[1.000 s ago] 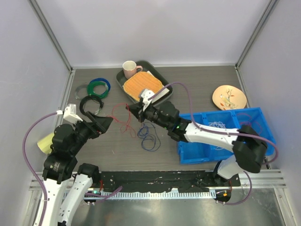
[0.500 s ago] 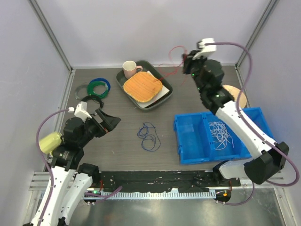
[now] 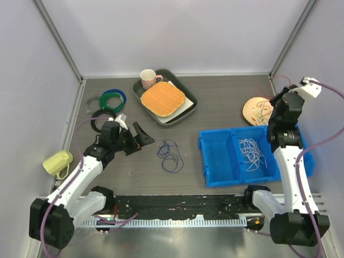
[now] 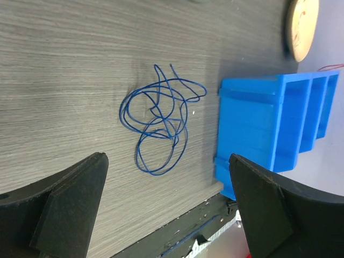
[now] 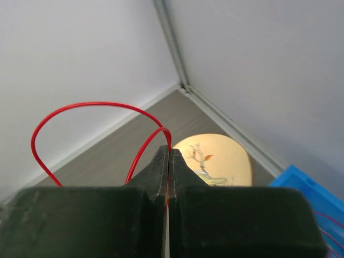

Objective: Untangle the cables

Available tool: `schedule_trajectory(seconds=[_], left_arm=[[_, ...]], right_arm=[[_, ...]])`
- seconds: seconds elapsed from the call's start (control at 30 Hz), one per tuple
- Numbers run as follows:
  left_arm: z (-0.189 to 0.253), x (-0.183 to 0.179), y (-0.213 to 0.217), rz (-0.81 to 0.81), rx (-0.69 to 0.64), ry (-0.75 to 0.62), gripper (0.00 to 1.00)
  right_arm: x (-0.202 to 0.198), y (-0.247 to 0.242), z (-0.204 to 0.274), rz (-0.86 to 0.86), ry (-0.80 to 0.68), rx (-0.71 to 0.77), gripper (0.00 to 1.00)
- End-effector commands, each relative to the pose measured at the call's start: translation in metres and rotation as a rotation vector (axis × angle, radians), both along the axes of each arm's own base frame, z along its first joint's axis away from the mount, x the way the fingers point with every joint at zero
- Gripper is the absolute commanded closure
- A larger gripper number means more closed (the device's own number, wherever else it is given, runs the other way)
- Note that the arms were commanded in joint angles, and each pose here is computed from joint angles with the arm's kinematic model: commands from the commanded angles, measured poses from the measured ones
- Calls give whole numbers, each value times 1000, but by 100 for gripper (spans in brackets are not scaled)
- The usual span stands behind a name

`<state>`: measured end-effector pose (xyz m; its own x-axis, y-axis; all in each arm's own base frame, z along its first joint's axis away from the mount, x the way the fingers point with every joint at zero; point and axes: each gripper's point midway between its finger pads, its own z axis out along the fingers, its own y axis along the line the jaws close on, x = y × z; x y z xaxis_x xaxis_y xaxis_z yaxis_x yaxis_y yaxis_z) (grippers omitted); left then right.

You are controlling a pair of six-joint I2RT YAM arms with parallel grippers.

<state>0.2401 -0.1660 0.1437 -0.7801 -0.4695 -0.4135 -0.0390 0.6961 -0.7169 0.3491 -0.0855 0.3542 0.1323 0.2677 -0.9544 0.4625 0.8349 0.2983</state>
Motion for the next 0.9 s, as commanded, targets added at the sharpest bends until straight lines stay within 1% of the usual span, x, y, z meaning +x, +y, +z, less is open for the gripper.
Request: schedule_trajectory(seconds=[0.0,0.1,0.27,0.3,0.4,0.47,0.53,0.6,0.8,0.87], left_arm=[[-5,9,-20,-81,-5,-24,0],[-16,11,-29,-105,25,3,0],[-29,11,-45,-160,57,37,0],[-30,12,-47,-167,63,42,0],[-41,10,-54,-194,76,71,0],[-48,8,-58,-206,86,91,0],[-50,7,-62,-223,89,96,0],[-54,6,-66,-238,97,105,0],[-59,5,-73,-265,98,126,0],[-59,5,-74,-268,100,129,0]], right_arm=[[-31,-39,0,-195,-31,23,99],[-46,-58,-4,-293,-1,12,99],[-72,-70,10,-386,-32,-15,99],[-83,-77,12,-443,-32,-22,99],[-107,-86,29,-537,-65,-49,99],[-120,-88,48,-568,-94,-68,99],[-128,-89,61,-584,-102,-89,99],[-129,-90,62,-594,-99,-94,99],[-128,-106,32,-721,33,-128,99],[-127,-110,28,-743,45,-131,99]])
